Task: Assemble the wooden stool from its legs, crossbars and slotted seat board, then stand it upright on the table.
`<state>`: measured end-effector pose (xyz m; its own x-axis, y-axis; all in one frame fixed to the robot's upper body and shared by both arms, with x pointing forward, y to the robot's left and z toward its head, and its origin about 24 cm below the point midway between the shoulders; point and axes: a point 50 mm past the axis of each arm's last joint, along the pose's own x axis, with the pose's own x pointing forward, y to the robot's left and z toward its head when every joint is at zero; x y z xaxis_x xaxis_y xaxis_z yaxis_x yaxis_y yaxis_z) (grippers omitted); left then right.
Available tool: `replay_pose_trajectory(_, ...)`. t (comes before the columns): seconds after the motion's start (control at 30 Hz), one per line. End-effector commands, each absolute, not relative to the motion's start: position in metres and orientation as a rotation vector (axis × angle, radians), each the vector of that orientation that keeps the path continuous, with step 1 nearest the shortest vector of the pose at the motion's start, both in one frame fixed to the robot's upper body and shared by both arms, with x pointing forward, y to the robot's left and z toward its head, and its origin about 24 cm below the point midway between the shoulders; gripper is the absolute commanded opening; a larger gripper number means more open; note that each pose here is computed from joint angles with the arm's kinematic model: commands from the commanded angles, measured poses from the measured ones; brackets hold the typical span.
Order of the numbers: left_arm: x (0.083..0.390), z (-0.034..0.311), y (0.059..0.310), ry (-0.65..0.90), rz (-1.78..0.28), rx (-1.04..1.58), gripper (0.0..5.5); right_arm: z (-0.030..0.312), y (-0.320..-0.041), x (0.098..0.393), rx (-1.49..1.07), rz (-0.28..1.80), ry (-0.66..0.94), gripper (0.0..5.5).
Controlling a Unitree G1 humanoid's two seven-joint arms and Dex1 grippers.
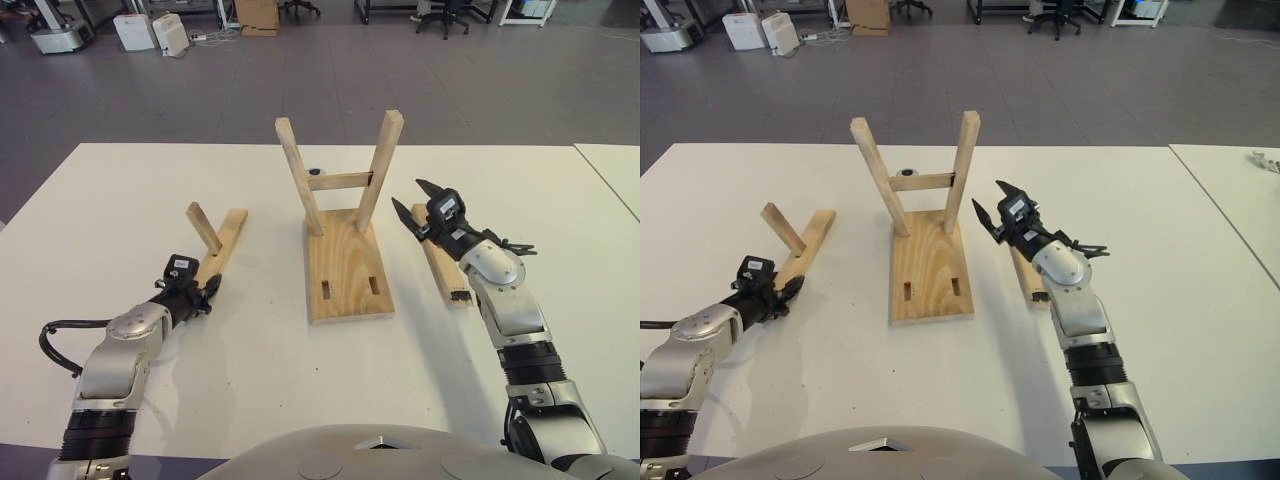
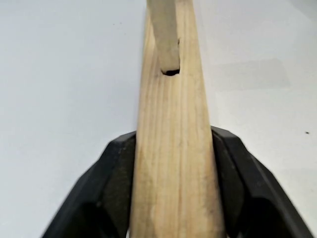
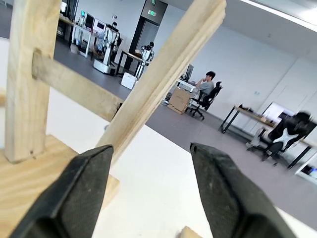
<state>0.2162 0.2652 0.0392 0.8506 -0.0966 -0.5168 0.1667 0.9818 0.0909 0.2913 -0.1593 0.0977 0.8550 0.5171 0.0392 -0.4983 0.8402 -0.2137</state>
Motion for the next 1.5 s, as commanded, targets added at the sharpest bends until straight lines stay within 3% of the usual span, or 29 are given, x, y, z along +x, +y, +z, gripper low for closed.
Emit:
replay_pose_trajectory(0.03, 0.241, 0.119, 0.275, 0.032, -0.126, -0.070, 2.03, 0.154, -0.148, 0.296, 0.184, 0.721, -0.147, 2.88)
replay_pose_trajectory(0.13, 0.255, 0.184, 0.252, -0.270, -0.221, -0.137, 2.03, 0.205, -0.130, 0.307, 0.313, 0.870, -0.209, 3.40)
replay_pose_trajectory(0.23, 0.263, 0.223, 0.202, -0.378, -0.430, -0.076, 2.03, 0.259, -0.099, 0.326, 0.472, 0.949, -0.258, 3.82)
replay_pose_trajectory(0.37, 0.266, 0.234, 0.152, -0.383, -0.641, 0.018, 2.03, 0.297, -0.076, 0.331, 0.682, 1.058, -0.240, 3.83)
replay_pose_trajectory(0.53, 0.264, 0.223, 0.135, -0.343, -0.739, 0.121, 2.03, 0.302, -0.082, 0.336, 0.832, 1.013, -0.165, 3.83)
replay_pose_trajectory(0.57, 0.263, 0.221, 0.134, -0.336, -0.746, 0.137, 2.03, 0.302, -0.084, 0.335, 0.852, 1.005, -0.154, 3.59)
replay_pose_trajectory(0.77, 0.256, 0.208, 0.130, -0.303, -0.809, 0.235, 2.03, 0.276, -0.102, 0.328, 0.867, 0.921, 0.025, 2.51)
replay_pose_trajectory(1.0, 0.239, 0.178, 0.113, -0.233, -0.920, 0.266, 2.03, 0.226, -0.135, 0.298, 0.883, 0.743, 0.100, 1.18)
replay_pose_trajectory(1.13, 0.219, 0.149, 0.101, -0.099, -1.000, 0.286, 2.90, 0.198, -0.163, 0.264, 0.886, 0.539, 0.046, 1.03)
replay_pose_trajectory(1.23, 0.212, 0.134, 0.116, -0.021, -0.933, 0.290, 3.23, 0.177, -0.185, 0.240, 0.819, 0.393, 0.055, 1.03)
replay_pose_trajectory(1.43, 0.207, 0.114, 0.133, 0.092, -0.862, 0.351, 4.23, 0.136, -0.214, 0.225, 0.697, 0.158, 0.155, 1.03)
replay_pose_trajectory(1.5, 0.209, 0.111, 0.136, 0.101, -0.832, 0.370, 4.31, 0.129, -0.216, 0.226, 0.693, 0.141, 0.162, 1.03)
